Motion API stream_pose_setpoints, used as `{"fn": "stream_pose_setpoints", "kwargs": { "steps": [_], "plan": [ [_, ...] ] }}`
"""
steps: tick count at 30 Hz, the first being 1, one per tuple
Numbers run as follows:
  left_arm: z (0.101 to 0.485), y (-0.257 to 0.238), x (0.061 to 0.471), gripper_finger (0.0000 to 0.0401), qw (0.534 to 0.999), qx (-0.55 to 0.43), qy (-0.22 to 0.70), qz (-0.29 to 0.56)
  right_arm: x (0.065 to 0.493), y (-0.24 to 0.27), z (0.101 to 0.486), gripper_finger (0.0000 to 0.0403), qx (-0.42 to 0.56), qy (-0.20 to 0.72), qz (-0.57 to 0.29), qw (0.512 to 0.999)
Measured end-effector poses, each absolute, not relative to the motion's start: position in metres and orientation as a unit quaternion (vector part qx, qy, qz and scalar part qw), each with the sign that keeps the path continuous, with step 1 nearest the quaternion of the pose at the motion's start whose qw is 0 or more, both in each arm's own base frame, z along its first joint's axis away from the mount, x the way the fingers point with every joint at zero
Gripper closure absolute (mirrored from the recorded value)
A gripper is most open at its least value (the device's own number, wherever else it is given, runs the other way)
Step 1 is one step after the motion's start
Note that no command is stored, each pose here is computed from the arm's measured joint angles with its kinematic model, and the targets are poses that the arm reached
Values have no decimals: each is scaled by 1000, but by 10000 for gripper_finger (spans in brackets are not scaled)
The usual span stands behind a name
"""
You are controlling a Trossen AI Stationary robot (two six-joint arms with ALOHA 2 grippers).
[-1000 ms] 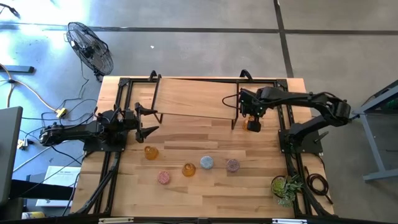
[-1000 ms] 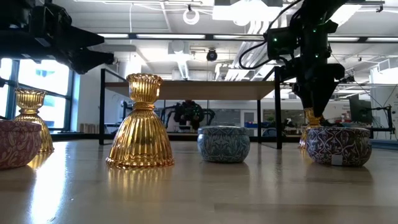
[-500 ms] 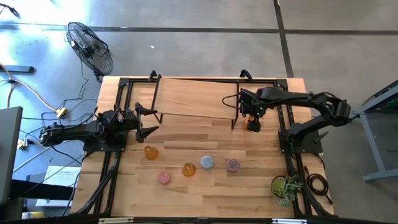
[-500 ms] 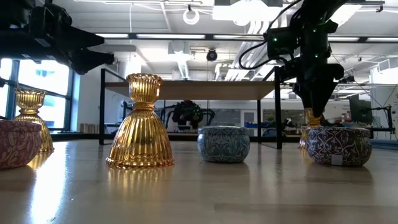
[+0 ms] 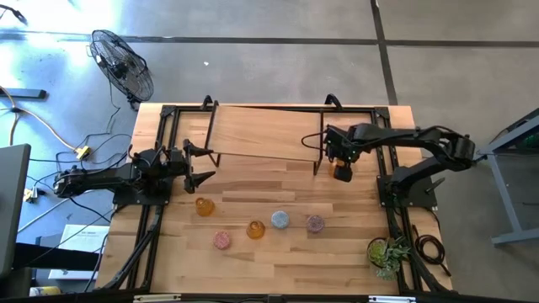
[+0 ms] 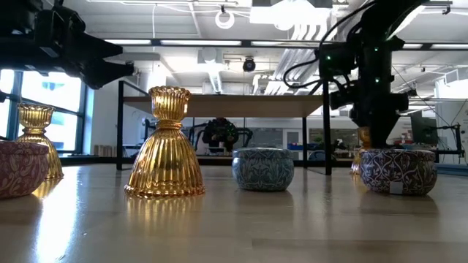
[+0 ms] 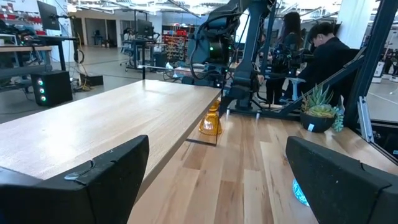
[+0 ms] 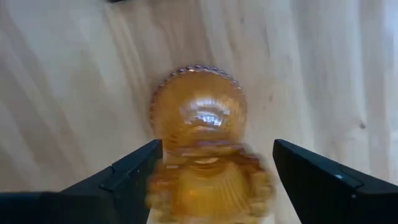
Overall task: Pick & Place candle stick holders
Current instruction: Put the top right yellow candle holder on the shelf
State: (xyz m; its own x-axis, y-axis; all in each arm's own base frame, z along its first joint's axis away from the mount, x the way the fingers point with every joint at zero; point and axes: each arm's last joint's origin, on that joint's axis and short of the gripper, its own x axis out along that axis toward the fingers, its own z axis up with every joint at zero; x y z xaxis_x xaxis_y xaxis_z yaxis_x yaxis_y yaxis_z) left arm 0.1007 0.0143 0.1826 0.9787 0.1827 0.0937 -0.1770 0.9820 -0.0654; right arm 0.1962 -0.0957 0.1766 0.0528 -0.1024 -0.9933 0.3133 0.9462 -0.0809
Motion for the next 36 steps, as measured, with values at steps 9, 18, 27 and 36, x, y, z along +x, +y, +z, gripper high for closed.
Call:
{"fn": "stream_pose_setpoints", "kwargs": {
  "steps": [9, 18, 27, 36],
  "plan": [
    [183, 14, 101, 27, 994, -28, -54, 90, 206, -101, 192, 110, 68, 653, -150, 739],
    [183, 14, 101, 27, 994, -27, -53, 90, 204, -100, 193, 121, 75, 660, -149, 732],
    [183, 14, 101, 27, 994, -27, -53, 90, 204, -100, 193, 161, 75, 660, -148, 733],
    [183, 14, 101, 27, 994, -27, -53, 90, 205, -100, 193, 224, 75, 656, -149, 736]
  ]
}}
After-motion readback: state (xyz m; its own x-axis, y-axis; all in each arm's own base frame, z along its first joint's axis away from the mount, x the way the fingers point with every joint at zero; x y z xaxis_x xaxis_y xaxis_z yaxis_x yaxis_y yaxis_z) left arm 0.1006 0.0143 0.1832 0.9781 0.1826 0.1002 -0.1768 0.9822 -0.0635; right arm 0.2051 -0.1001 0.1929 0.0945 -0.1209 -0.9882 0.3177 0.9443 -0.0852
